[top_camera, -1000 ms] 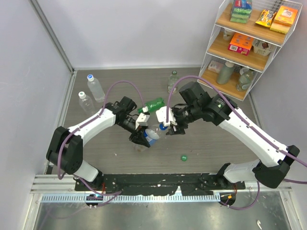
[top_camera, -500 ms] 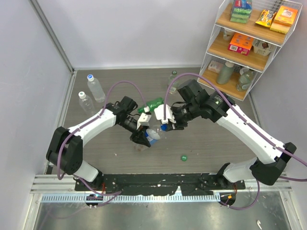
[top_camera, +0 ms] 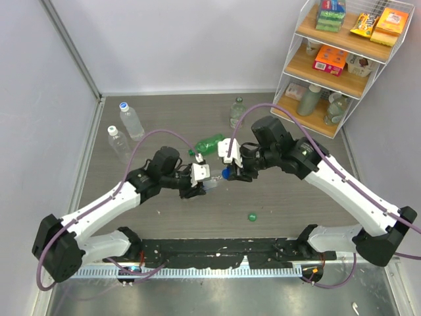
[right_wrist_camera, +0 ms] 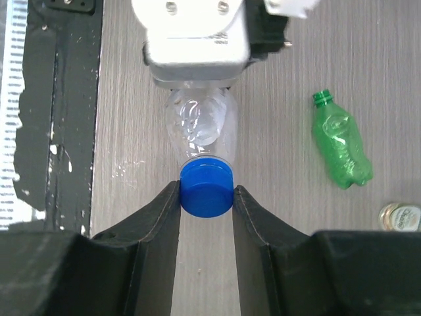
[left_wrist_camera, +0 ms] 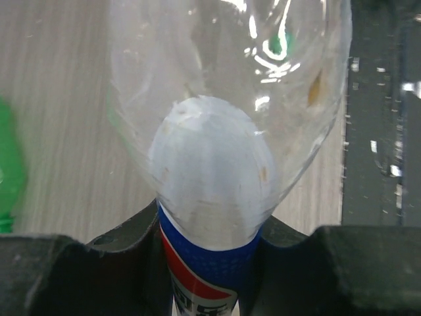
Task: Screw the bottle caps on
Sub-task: Screw the bottle cap onto the plastic bottle.
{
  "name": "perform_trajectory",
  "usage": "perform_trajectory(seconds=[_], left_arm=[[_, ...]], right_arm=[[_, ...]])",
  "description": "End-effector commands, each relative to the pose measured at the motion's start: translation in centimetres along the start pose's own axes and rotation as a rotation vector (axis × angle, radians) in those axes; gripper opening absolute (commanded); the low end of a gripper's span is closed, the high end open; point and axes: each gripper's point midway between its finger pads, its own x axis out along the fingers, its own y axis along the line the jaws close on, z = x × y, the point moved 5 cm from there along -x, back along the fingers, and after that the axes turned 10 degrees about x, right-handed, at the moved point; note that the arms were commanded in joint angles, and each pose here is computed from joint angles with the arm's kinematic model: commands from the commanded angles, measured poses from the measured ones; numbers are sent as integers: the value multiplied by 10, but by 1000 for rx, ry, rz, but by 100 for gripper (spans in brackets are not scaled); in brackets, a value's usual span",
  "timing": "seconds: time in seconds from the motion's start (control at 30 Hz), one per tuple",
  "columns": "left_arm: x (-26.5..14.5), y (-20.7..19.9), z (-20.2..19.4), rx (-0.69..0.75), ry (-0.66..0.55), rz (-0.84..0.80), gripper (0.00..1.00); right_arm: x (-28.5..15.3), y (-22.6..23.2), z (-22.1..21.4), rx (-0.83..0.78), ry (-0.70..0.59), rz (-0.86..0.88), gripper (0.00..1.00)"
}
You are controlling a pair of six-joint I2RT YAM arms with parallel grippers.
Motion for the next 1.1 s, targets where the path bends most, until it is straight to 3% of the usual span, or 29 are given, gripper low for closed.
perform_trajectory(seconds=[0.0,0.13,0.33,0.4,0.6,0.87,1.07], left_arm=[[-13,43,68,141,-202,348,0],[-9,45,73,182,-164,485,0],[-17,43,92,268,-244,697,0],[-16,38,95,294,-267,698,0],[-13,34,106,395,-224,851,0],[4,33,109,430,-232,993,0],[16,40,117,473,-233,1190,0]], right_arm=[[8,3,7,189,-118,-69,1],[11,-2,14,303,-177,-109,1],[22,-2,7,473,-147,-116,1],[22,-4,5,510,-153,-140,1],[20,-18,-1,690,-198,-300,1],[19,-36,4,1075,-421,-489,1],[18,-46,6,1251,-569,-550,1]])
